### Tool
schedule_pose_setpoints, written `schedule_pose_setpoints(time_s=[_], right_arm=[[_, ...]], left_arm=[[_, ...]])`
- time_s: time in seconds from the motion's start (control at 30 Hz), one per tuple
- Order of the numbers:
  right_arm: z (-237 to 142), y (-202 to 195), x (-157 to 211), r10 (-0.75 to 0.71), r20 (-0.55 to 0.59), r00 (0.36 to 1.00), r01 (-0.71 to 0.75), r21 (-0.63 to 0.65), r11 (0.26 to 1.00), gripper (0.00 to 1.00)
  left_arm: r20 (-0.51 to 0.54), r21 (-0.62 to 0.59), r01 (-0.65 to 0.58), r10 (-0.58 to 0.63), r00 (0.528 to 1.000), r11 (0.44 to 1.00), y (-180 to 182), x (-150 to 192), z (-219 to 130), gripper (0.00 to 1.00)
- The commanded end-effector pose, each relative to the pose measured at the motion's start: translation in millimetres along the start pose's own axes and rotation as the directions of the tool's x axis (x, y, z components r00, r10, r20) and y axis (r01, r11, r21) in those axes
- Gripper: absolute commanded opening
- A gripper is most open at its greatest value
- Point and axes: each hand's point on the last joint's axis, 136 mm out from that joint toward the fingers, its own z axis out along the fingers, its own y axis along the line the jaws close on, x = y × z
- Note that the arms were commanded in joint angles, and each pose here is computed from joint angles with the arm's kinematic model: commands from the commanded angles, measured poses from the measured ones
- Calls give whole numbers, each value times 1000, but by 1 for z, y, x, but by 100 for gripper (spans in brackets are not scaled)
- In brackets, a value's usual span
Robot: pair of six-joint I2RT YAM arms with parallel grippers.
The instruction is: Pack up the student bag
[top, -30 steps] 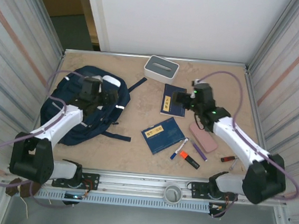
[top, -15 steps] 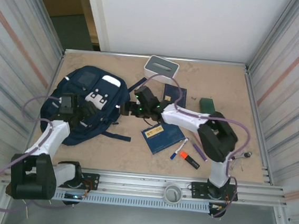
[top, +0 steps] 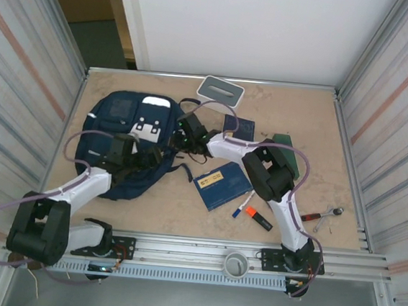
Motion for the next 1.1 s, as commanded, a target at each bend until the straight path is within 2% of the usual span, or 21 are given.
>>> schedule_pose_setpoints(time_s=[0.0, 0.07, 0.13, 0.2, 0.3, 0.37, 0.5, 0.6, 0.73, 0.83, 0.9, 0.97, 1.07], right_arm=[[-9, -20, -54, -61, 30, 998, 60, 24, 998, 21], [-9, -30, -73, -61, 4, 998, 61, 17, 998, 21], [-16, -31, -94, -72, -18, 997, 72, -14, 997, 24], [-29, -32, -105, -85, -35, 996, 84, -27, 996, 29], [-61, -31, -109, -131, -17, 991, 131, -18, 991, 41], [-80, -33, -93, -145, -32, 989, 145, -14, 989, 47], [-104, -30, -44, -137, -86, 987, 134, -42, 990, 58], [-107, -31, 3, -128, -150, 980, 124, -30, 992, 62], [-95, -34, 43, -95, -186, 978, 103, 30, 994, 65], [-76, -28, 62, -71, -221, 973, 77, 17, 997, 62], [-67, -26, 66, -71, -237, 969, 78, 20, 997, 54], [-65, -29, 55, -90, -215, 972, 99, 35, 994, 31], [-69, -37, 32, -129, -180, 975, 137, 32, 990, 11]], left_arm=[[-165, 202, -91, 126, 978, 975, -63, 35, 7, 88], [-155, 248, -219, 262, 953, 944, -91, 39, 4, 86], [-120, 233, -316, 349, 929, 920, -101, 37, -2, 85], [-79, 166, -356, 372, 925, 920, -97, 27, -10, 85], [-17, -7, -344, 344, 939, 939, -70, 4, -26, 85], [12, -80, -324, 326, 945, 943, -53, -6, -38, 85], [35, -133, -258, 264, 964, 957, -26, -13, -50, 86], [21, -170, -201, 208, 978, 965, -5, -12, -49, 86], [23, -217, -122, 130, 991, 969, 21, -7, -47, 87], [12, -230, -105, 111, 994, 967, 31, -1, -46, 87], [-16, -209, -120, 119, 993, 970, 30, 6, -45, 87], [-40, -159, -147, 143, 989, 976, 20, 10, -43, 86], [-5, -89, -226, 226, 974, 970, -3, 4, -45, 86]])
